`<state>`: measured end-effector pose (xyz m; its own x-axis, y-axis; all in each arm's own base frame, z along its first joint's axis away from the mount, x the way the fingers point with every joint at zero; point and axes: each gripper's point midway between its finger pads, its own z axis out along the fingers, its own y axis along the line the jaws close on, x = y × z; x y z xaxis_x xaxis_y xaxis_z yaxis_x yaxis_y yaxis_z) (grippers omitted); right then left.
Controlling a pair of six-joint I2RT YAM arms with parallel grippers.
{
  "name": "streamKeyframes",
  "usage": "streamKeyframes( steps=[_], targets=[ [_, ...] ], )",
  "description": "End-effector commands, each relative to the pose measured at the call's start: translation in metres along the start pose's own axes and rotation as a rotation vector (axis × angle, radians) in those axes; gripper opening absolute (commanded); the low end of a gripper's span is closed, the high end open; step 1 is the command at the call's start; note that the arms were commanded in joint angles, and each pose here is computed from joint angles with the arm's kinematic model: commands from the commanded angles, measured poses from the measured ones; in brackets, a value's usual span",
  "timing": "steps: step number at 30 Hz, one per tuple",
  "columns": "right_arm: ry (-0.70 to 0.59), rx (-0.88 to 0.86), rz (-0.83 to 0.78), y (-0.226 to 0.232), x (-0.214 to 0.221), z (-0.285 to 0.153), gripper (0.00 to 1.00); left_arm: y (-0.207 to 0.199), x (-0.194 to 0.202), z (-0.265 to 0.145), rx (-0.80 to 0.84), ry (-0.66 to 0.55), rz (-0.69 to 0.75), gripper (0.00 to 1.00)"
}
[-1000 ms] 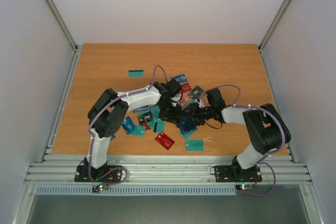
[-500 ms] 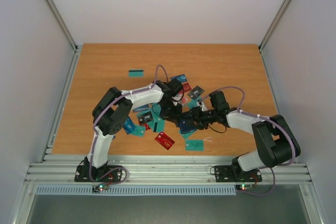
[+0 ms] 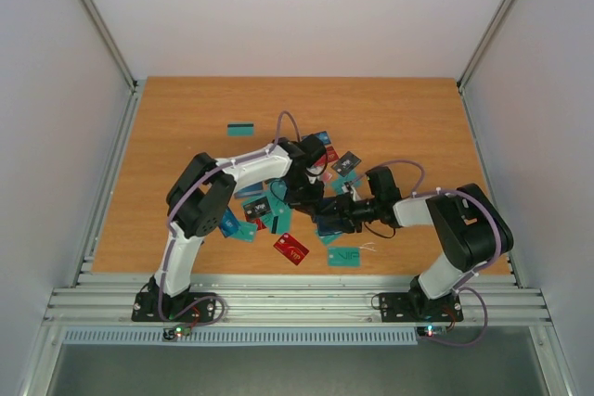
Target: Put the credit cards into the card holder
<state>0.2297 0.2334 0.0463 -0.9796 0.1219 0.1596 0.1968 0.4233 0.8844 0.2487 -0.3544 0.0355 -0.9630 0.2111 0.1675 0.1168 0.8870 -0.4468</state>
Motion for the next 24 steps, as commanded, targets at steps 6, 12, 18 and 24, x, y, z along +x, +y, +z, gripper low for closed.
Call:
streamKeyframes(
  steps=[6,12,18,24],
  targets=[
    [-0.049,0.041,0.024,-0.013,-0.008,0.002,0.48,-0.028,0.002,-0.003,0.117,0.055,-0.017,0.2],
    [-0.045,0.052,0.016,-0.011,-0.008,0.001,0.48,-0.033,-0.008,-0.019,0.198,0.018,0.034,0.36],
    [-0.046,0.072,0.0,-0.007,-0.009,-0.002,0.47,-0.043,-0.021,-0.023,0.313,0.019,0.082,0.4],
    [-0.052,0.093,-0.007,-0.004,-0.011,-0.004,0.47,-0.047,-0.027,-0.025,0.33,0.023,0.116,0.41]
  ],
)
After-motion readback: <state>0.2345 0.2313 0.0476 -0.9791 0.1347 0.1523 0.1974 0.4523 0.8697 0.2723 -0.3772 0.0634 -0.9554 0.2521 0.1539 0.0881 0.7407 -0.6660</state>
